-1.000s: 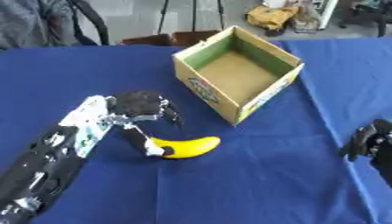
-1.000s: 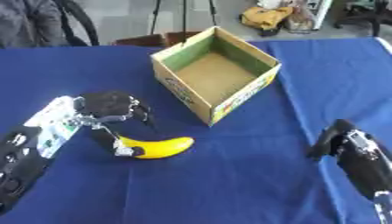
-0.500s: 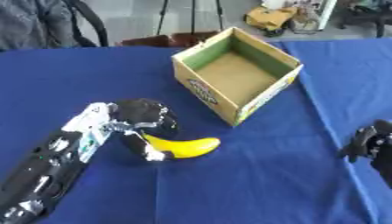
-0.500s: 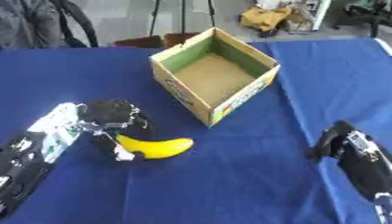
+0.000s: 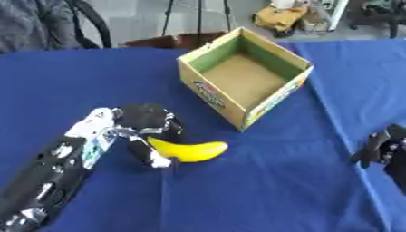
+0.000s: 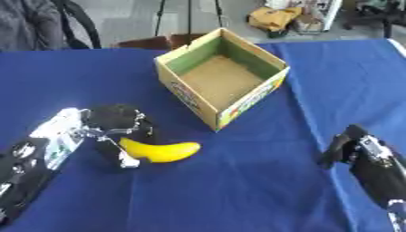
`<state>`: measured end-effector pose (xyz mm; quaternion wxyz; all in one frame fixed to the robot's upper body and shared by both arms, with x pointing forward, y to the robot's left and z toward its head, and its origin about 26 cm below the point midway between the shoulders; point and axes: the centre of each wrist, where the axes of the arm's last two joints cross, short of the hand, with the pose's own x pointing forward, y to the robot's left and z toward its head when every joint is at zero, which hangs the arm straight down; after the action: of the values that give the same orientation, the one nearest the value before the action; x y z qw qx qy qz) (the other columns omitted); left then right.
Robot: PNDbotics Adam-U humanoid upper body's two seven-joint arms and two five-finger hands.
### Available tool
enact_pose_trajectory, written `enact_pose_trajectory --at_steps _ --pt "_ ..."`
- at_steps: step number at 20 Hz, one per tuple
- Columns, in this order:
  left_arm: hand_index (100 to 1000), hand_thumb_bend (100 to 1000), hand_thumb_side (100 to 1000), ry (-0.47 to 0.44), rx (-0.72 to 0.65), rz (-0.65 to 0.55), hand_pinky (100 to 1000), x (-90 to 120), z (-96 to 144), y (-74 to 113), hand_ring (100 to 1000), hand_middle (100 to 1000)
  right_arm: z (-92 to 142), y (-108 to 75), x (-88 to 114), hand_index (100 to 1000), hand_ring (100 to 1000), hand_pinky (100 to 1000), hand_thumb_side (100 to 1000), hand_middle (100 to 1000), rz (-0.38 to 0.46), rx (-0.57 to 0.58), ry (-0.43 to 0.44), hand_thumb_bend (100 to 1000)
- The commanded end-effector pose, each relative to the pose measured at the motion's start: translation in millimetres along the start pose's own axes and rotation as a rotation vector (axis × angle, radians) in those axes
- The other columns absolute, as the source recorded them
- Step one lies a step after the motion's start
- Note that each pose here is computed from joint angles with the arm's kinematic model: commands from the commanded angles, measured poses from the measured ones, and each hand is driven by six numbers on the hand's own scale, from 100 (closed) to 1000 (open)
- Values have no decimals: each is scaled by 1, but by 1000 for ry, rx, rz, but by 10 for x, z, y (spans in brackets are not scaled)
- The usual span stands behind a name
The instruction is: Pick up objects on the table and place them in the box.
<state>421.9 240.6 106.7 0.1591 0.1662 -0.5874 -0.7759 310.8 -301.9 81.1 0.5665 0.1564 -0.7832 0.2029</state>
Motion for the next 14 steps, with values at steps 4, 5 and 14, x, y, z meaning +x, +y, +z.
enact_pose_trajectory --at_steps 4,5,14 --pt "739 319 753 -65 -77 -52 581 -11 8 44 536 522 -32 -24 94 495 371 509 793 317 18 7 -24 100" --pt "737 320 748 -66 -80 -54 579 -10 7 39 534 520 -34 -24 95 495 371 509 793 317 17 7 -24 100" --pt "719 235 596 -63 -93 -60 556 -11 -2 -8 509 492 -34 -23 93 494 371 509 794 317 18 6 -24 100"
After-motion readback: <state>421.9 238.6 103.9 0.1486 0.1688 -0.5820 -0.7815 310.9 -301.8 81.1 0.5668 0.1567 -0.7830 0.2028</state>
